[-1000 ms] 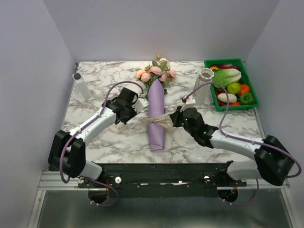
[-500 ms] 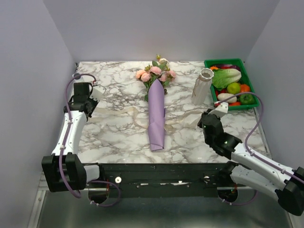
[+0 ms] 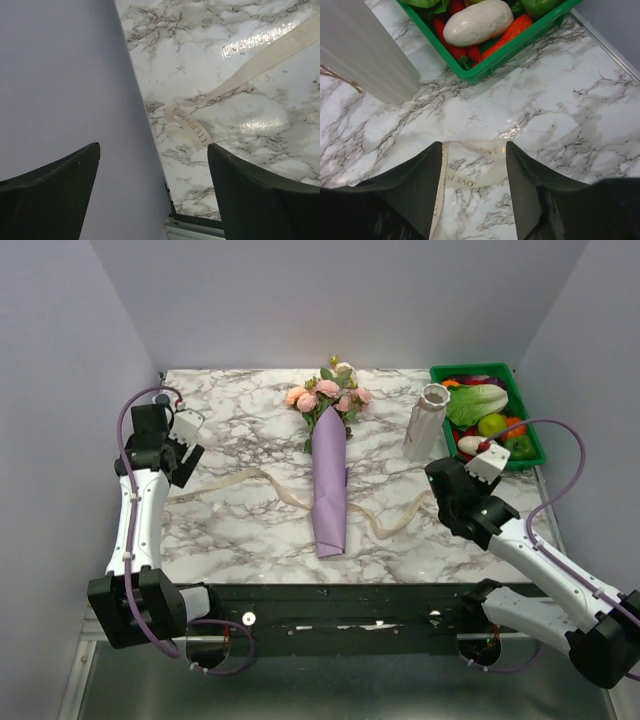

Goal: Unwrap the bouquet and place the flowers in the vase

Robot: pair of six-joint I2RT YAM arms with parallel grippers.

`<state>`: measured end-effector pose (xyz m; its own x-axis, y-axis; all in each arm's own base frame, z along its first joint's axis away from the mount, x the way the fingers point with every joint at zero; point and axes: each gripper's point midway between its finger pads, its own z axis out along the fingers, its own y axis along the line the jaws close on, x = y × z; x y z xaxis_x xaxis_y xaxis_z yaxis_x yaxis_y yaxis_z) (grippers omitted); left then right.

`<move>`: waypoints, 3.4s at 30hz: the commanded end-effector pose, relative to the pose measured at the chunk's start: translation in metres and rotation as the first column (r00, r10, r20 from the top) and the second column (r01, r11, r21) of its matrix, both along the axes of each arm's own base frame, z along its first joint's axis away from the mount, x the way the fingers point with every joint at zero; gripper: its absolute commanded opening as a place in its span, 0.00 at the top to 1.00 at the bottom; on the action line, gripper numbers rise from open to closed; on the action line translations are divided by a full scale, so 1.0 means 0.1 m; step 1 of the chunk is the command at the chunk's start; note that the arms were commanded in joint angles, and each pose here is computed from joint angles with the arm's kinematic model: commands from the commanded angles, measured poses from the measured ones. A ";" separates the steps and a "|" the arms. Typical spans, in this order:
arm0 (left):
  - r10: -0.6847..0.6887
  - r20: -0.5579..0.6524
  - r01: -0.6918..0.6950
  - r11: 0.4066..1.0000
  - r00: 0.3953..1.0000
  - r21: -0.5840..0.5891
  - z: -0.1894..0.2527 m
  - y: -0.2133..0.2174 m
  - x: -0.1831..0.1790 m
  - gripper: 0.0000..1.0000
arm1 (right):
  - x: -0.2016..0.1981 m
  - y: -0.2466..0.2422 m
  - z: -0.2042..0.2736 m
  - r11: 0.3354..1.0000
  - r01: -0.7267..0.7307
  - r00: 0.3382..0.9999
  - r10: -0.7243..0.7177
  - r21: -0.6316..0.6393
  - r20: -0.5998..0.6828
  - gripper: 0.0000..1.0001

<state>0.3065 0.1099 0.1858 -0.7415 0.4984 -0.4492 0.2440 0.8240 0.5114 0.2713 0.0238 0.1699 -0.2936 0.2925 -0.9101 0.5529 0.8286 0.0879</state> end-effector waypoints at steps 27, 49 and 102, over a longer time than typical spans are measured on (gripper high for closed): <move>-0.873 -0.171 0.532 0.423 0.457 -0.734 -0.83 -3.50 -0.49 0.01 | -0.35 1.08 0.84 0.749 -0.663 0.722 0.637 0.009 0.270 0.27; -0.922 -0.122 0.544 0.319 0.367 -0.776 -1.07 -3.82 -0.39 0.09 | -0.31 1.16 1.17 0.717 -0.696 0.682 0.679 -0.046 0.271 0.30; -0.928 -0.171 0.432 0.310 0.331 -0.847 -1.03 -3.73 -0.42 0.86 | -0.33 1.23 0.86 0.700 -0.714 0.684 0.702 -0.016 0.200 0.46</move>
